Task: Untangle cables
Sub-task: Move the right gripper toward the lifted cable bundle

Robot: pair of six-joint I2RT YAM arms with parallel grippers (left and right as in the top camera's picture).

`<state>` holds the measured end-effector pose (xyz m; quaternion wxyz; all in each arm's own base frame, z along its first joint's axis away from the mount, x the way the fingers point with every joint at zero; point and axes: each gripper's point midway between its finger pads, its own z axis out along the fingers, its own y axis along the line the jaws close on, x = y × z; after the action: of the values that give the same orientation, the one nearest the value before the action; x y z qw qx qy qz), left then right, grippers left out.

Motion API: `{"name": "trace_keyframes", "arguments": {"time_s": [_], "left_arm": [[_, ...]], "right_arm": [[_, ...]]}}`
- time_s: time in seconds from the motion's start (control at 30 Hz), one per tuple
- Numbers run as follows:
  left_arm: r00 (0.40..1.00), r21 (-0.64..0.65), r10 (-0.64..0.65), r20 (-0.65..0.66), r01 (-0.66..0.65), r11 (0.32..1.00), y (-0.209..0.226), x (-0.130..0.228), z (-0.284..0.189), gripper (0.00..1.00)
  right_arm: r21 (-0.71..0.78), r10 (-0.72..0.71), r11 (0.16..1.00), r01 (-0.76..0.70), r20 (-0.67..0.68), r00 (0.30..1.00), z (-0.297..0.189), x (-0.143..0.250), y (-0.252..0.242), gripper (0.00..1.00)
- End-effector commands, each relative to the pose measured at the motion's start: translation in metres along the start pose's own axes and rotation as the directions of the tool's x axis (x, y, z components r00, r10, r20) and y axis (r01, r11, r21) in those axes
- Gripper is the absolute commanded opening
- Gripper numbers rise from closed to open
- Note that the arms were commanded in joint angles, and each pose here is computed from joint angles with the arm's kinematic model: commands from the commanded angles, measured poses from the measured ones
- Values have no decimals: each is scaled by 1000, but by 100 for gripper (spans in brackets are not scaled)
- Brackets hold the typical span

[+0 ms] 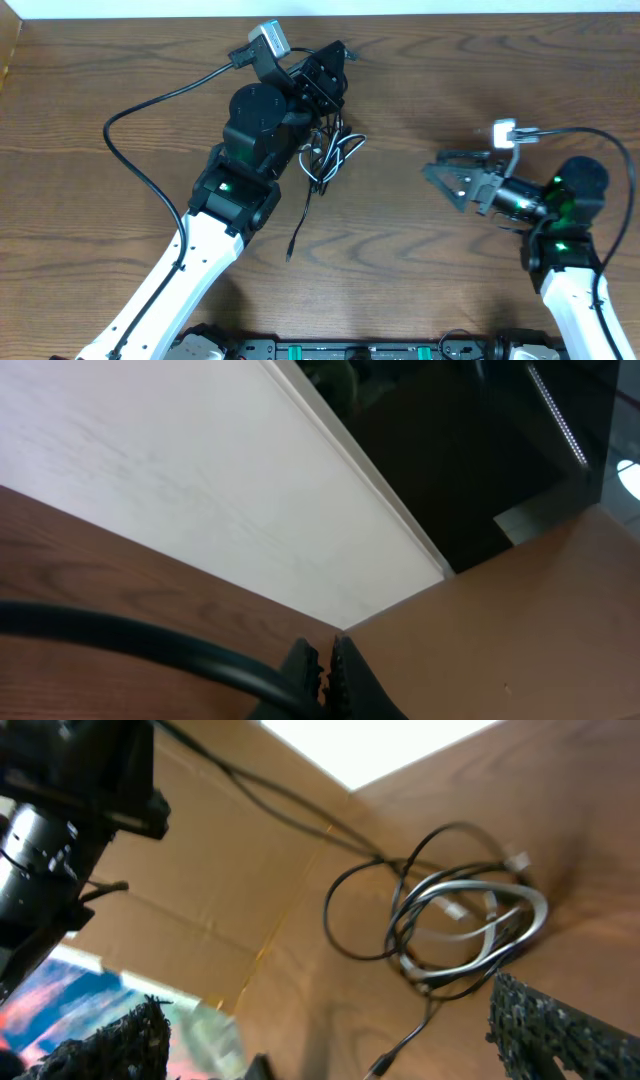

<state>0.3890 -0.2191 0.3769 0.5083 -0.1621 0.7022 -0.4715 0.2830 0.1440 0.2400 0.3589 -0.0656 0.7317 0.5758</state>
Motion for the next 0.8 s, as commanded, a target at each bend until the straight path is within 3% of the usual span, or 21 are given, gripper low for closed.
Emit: {"name": "trace_keyframes", "arguments": {"time_s": [0.0,0.1,0.3,0.77], "left_arm": [[999,46,-36,27,35,998,-21,-10,-5,8],[999,56,-41,20,40,998,-24,-7,-5,8],[999,73,-41,3,41,997,-31,1,-5,8],[997,127,-36,-68,45,991,-55,32,-9,8]], "right_arm": [[9,54,999,-53,-8,999,17,2,4,98],[49,152,987,-151,-9,988,35,12,-1,98],[93,205,975,-201,-39,978,62,33,-6,98],[69,163,985,-158,-72,984,92,51,0,99]]}}
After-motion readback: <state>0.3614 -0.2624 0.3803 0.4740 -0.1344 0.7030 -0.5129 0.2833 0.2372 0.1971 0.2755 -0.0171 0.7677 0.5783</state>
